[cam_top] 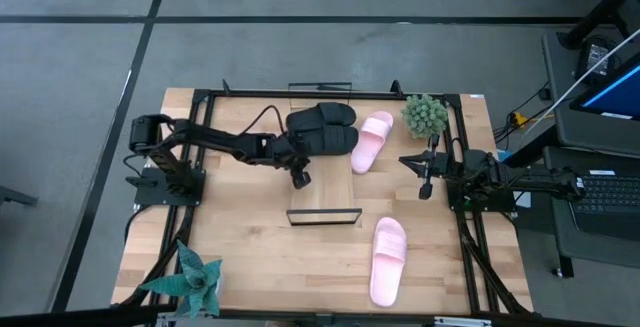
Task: Pick and place slides into the shelf
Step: Put the black slide on the shelf
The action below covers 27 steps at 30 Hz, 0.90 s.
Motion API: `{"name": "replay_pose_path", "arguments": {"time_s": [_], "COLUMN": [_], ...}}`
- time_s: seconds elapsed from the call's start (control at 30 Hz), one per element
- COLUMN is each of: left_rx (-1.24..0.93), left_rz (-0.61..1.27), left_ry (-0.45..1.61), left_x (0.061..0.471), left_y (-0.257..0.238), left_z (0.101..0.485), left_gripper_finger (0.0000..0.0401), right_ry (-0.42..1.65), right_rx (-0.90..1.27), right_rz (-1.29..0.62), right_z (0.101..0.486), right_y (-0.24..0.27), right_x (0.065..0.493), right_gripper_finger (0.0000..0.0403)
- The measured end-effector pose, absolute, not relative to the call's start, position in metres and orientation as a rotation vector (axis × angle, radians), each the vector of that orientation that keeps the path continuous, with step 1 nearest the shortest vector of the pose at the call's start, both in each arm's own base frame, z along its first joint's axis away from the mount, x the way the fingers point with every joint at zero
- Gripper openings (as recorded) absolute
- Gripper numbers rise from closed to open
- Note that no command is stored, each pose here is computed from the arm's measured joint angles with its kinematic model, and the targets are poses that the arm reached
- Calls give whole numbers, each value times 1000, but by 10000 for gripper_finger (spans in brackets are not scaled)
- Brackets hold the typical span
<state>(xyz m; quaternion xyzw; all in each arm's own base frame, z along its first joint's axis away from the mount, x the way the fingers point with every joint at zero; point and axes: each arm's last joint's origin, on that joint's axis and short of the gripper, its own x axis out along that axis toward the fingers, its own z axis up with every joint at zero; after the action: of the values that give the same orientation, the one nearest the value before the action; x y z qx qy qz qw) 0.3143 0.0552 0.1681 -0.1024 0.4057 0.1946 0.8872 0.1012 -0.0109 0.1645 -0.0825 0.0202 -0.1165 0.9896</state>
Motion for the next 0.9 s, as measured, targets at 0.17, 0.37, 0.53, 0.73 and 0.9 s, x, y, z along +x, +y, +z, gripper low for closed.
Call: {"name": "replay_pose_path", "arguments": {"time_s": [0.17,0.37,0.53,0.73,0.9], "left_rx": [-212,-203,-200,-199,-183], "left_rz": [447,506,515,507,471], "left_ry": [841,849,850,853,856], "left_x": [313,310,309,310,312], "left_y": [66,74,75,73,63], "left_z": [168,167,167,167,167], "left_gripper_finger": [0,0,0,0,0], "right_ry": [41,41,41,41,40], "right_rx": [-166,-166,-166,-166,-166], "right_rz": [-234,-234,-234,-234,-234], "right_z": [165,165,165,165,165], "right_y": [-11,-11,-11,-11,-11], "right_x": [101,101,101,101,101], "right_gripper_finger": [26,26,26,26,26]}}
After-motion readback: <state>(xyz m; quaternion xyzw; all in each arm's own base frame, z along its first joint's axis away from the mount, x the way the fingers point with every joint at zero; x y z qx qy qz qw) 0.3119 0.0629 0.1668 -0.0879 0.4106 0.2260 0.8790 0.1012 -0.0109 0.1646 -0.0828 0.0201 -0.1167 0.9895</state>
